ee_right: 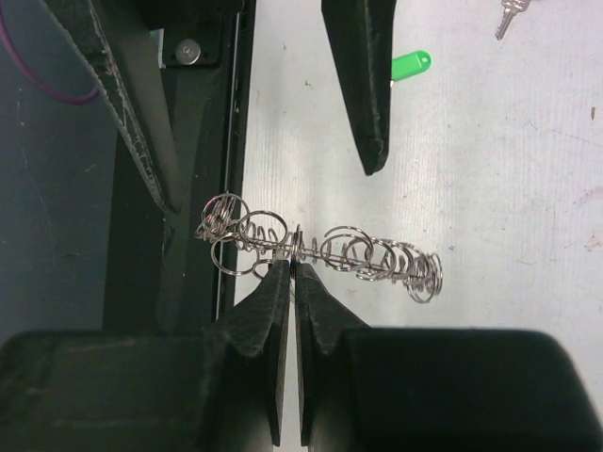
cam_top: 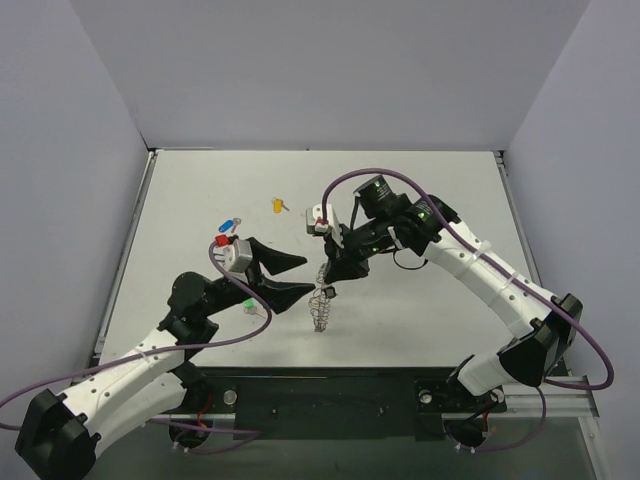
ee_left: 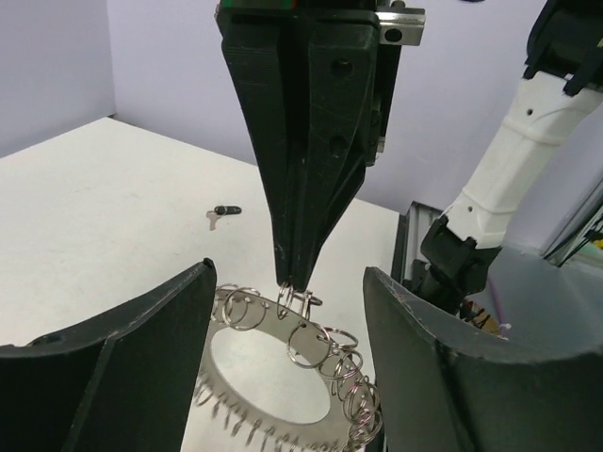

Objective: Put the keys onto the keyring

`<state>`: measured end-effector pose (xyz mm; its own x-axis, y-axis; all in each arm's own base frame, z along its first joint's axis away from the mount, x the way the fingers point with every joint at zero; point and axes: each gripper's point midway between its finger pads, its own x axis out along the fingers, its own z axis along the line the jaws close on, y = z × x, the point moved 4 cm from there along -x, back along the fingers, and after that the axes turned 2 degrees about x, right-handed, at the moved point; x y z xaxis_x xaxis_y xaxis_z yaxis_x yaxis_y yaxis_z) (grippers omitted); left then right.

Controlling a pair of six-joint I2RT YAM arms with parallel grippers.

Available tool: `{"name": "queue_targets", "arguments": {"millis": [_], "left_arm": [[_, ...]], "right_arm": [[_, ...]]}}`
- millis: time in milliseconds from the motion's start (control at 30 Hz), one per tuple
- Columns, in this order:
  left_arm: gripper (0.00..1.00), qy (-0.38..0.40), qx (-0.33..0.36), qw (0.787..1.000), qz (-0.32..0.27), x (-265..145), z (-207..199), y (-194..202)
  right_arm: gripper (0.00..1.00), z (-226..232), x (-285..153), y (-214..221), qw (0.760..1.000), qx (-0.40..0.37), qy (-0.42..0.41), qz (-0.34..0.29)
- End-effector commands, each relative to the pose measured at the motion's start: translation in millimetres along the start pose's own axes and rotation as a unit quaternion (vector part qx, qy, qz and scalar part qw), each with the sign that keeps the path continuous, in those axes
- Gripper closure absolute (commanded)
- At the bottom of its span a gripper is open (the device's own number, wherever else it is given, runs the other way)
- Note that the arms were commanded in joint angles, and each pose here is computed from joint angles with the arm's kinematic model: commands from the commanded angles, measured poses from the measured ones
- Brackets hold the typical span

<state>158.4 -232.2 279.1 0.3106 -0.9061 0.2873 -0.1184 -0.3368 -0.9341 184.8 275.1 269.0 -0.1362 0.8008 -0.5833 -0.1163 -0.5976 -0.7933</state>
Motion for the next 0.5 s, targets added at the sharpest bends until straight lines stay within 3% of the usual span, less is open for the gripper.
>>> {"name": "queue_targets", "arguments": {"millis": [0,233,467], "left_arm": [[0.27,-0.011,0.049,0.996,0.076,-3.6,6.0,6.1],[0.43,0.042,0.067,0.991,0.112,5.5,2.5,12.3],[0.48,0.075,0.079,0.988,0.107,16.6,0.7,8.5]], "right_arm": [[1.0,9.3,-13.7,-6.3,0.998,-0.055,-0.006,0.014],[1.0,11.0,-12.8,-5.6,0.997,-0.069,-0.012,0.024],[1.0,12.7,-10.5,-3.2,0.997,-0.072,-0.016,0.031]]}}
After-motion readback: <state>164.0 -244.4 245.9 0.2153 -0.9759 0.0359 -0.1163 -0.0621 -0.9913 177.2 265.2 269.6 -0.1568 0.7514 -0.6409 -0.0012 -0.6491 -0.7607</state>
